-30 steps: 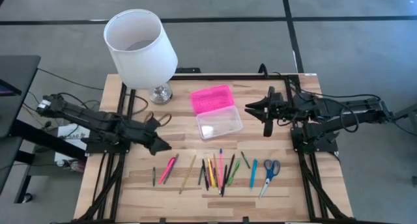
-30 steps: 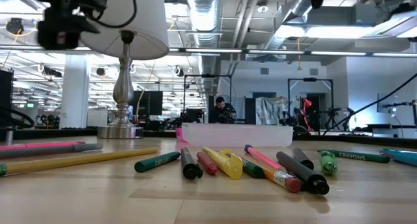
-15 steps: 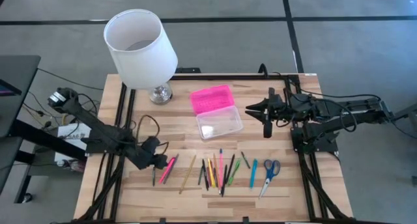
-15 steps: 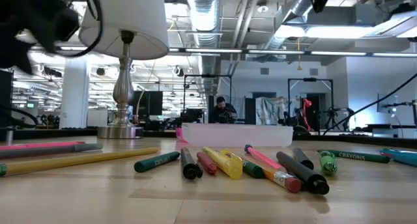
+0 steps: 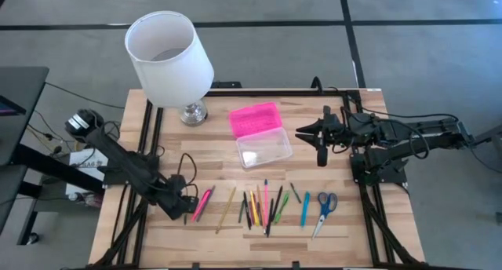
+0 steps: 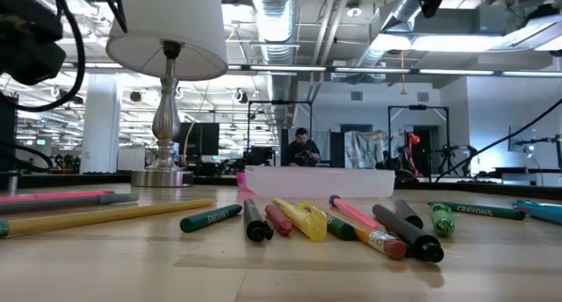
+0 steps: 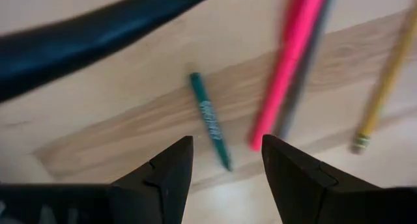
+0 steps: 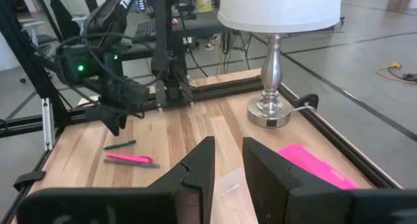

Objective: Pick & place school supplies into a supply box
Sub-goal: Put the green crayon into the pink supply box

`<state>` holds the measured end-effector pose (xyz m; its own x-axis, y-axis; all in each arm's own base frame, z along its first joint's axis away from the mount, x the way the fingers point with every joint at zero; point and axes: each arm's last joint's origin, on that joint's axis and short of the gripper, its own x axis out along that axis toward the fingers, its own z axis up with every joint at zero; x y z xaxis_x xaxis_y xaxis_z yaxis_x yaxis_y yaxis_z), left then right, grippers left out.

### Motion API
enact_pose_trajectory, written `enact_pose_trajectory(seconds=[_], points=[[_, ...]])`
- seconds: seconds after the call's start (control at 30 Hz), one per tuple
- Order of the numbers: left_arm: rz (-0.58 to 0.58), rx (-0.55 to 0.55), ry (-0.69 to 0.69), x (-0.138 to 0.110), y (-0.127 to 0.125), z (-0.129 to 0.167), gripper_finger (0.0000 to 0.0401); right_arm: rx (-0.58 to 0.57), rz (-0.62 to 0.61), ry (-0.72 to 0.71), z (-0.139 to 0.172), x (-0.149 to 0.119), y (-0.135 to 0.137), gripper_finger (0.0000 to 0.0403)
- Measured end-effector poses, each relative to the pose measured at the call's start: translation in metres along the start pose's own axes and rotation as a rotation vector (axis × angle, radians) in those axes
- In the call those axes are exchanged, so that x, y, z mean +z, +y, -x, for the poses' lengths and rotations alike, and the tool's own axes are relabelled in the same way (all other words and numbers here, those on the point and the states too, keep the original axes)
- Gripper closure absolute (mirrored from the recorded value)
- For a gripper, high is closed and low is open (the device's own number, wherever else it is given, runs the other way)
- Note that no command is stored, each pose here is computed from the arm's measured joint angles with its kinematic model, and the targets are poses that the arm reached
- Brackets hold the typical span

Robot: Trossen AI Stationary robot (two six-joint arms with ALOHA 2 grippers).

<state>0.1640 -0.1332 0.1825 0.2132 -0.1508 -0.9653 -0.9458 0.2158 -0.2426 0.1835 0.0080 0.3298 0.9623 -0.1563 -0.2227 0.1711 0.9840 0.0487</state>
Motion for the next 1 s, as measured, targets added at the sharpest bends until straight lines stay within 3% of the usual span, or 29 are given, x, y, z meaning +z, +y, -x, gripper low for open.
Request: enact_pose_trajectory(seconds=[0.4,1.0], points=[[-0.066,0.097,-0.028,-0.005,-0.008,-0.028,0.0223,-0.011,-0.026,-0.012,-0.001,0.001,-0.002,0.0328],[0.016,0.118,-0.044,-0.005,-0.007,-0.037,0.0223,-0.020,-0.035,-0.011,-0.001,0.001,-0.003,0.0328]])
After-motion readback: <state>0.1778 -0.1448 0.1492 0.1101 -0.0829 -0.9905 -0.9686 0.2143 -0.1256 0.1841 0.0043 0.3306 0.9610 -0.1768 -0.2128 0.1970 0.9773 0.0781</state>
